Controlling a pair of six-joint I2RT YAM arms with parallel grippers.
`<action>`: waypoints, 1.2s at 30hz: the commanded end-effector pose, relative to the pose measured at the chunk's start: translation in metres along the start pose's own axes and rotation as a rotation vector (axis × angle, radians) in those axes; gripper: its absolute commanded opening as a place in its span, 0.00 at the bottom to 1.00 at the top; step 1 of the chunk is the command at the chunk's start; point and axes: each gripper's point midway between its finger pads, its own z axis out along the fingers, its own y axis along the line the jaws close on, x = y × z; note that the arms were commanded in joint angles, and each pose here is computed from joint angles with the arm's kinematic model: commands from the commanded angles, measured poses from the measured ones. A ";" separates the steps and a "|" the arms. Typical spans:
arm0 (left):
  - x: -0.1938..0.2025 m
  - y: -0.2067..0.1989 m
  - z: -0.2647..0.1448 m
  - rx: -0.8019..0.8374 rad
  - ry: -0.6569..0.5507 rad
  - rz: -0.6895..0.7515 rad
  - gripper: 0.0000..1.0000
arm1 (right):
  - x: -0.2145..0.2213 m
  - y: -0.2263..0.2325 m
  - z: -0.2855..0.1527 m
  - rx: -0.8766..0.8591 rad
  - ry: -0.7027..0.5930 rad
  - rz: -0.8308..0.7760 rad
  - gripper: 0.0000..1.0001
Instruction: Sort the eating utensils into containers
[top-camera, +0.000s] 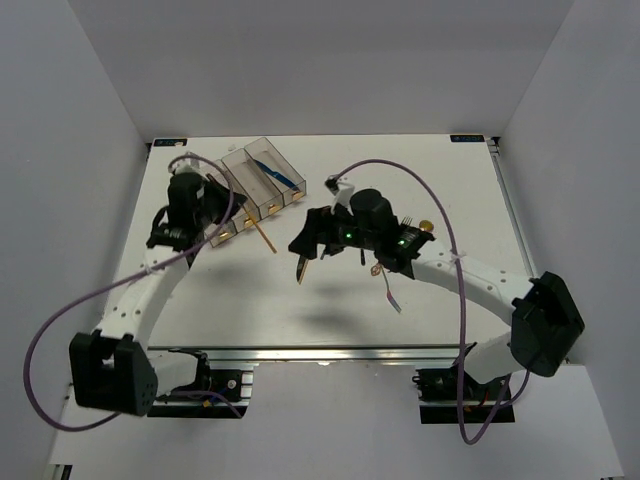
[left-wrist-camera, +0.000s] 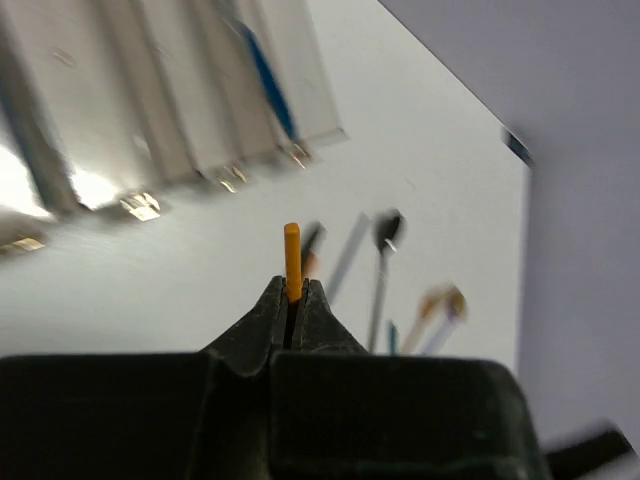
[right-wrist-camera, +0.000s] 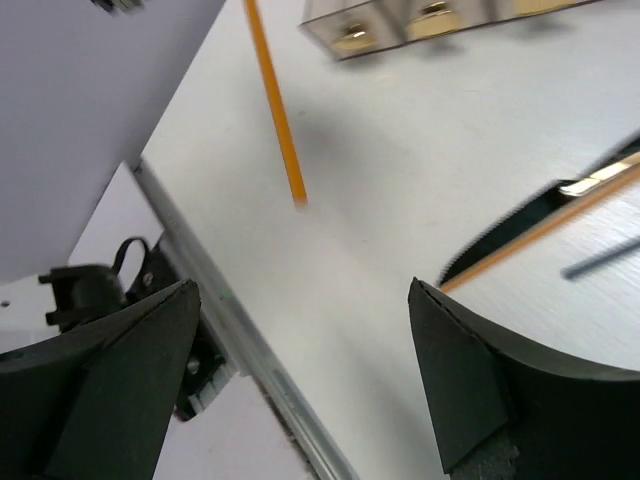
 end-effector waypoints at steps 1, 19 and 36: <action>-0.058 0.074 -0.003 -0.480 -0.132 0.085 0.00 | -0.023 -0.029 -0.025 0.102 -0.103 0.020 0.89; -0.155 0.207 0.090 -1.010 -0.069 0.129 0.06 | -0.006 -0.054 -0.052 0.176 -0.092 -0.047 0.89; -0.184 0.091 -0.004 -0.684 -0.209 0.176 0.98 | -0.005 -0.135 0.000 0.756 0.034 0.029 0.89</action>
